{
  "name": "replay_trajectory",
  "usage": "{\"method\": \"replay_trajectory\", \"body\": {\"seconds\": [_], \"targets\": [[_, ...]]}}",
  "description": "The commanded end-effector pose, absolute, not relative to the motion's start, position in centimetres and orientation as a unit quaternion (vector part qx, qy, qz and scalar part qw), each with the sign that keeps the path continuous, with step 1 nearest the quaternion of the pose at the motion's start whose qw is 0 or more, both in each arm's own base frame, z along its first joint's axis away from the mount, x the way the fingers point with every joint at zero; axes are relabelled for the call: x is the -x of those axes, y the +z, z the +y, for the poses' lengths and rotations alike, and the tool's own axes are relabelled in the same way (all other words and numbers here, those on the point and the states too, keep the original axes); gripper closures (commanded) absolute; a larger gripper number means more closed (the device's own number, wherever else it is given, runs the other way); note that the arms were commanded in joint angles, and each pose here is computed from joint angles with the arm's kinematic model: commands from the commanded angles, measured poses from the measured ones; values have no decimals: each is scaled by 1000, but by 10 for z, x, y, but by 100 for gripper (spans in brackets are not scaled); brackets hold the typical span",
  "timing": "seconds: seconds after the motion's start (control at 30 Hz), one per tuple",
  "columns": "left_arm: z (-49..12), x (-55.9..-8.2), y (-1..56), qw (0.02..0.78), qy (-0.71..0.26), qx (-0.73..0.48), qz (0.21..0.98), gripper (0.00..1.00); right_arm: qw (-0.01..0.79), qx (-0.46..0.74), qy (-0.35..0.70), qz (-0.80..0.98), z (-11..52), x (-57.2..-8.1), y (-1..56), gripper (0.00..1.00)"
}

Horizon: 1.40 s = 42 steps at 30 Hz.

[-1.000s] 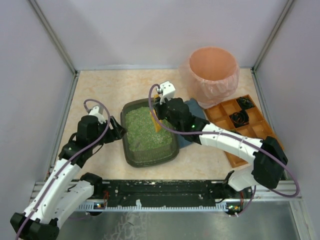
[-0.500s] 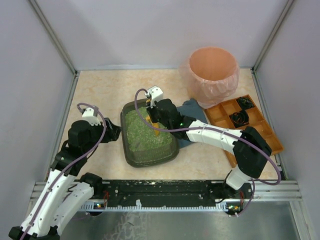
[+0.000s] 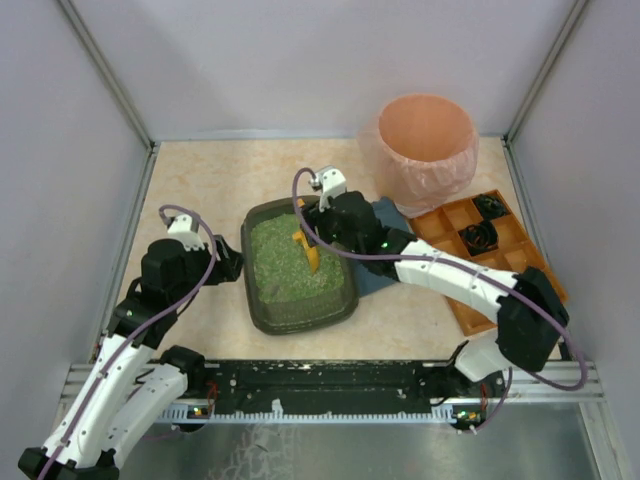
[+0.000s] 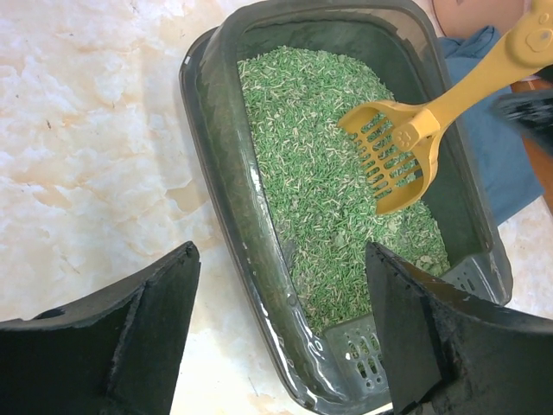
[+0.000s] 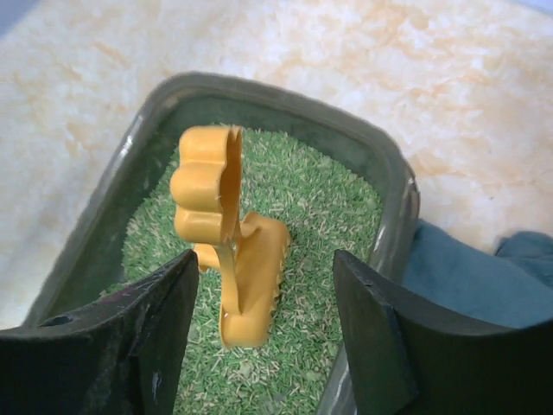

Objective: Clean the litter box

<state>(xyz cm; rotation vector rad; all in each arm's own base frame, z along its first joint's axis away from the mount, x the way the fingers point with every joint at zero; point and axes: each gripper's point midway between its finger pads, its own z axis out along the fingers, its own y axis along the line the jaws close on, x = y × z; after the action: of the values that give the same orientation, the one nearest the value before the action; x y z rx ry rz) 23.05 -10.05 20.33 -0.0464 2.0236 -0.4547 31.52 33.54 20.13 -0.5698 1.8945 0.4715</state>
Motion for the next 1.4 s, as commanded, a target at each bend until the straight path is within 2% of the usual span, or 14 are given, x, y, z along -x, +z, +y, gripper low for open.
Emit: {"method": "replay_trajectory", "body": {"seconds": [0.0, 0.17, 0.3, 0.53, 0.8, 1.13, 1.37], "targets": [[-98, -234, 209, 524, -184, 21, 831, 16, 568, 222, 290, 737, 328, -302, 289, 33], [-96, -233, 212, 531, -183, 25, 827, 7, 554, 243, 336, 722, 319, -272, 312, 27], [-94, -234, 213, 536, -178, 29, 824, 0, 535, 179, 291, 773, 281, -266, 294, 25], [-101, -235, 209, 525, -188, 14, 830, 0, 489, 56, 227, 840, 199, -239, 238, 20], [-101, -231, 217, 543, -199, 11, 816, 0, 473, -51, 196, 858, 121, -217, 212, 13], [-100, -231, 220, 548, -197, 10, 813, 0, 551, -68, 173, 813, 85, -208, 237, 12], [-93, -229, 228, 565, -192, 23, 802, 0, 568, -69, 164, 804, 78, -206, 238, 12]]}}
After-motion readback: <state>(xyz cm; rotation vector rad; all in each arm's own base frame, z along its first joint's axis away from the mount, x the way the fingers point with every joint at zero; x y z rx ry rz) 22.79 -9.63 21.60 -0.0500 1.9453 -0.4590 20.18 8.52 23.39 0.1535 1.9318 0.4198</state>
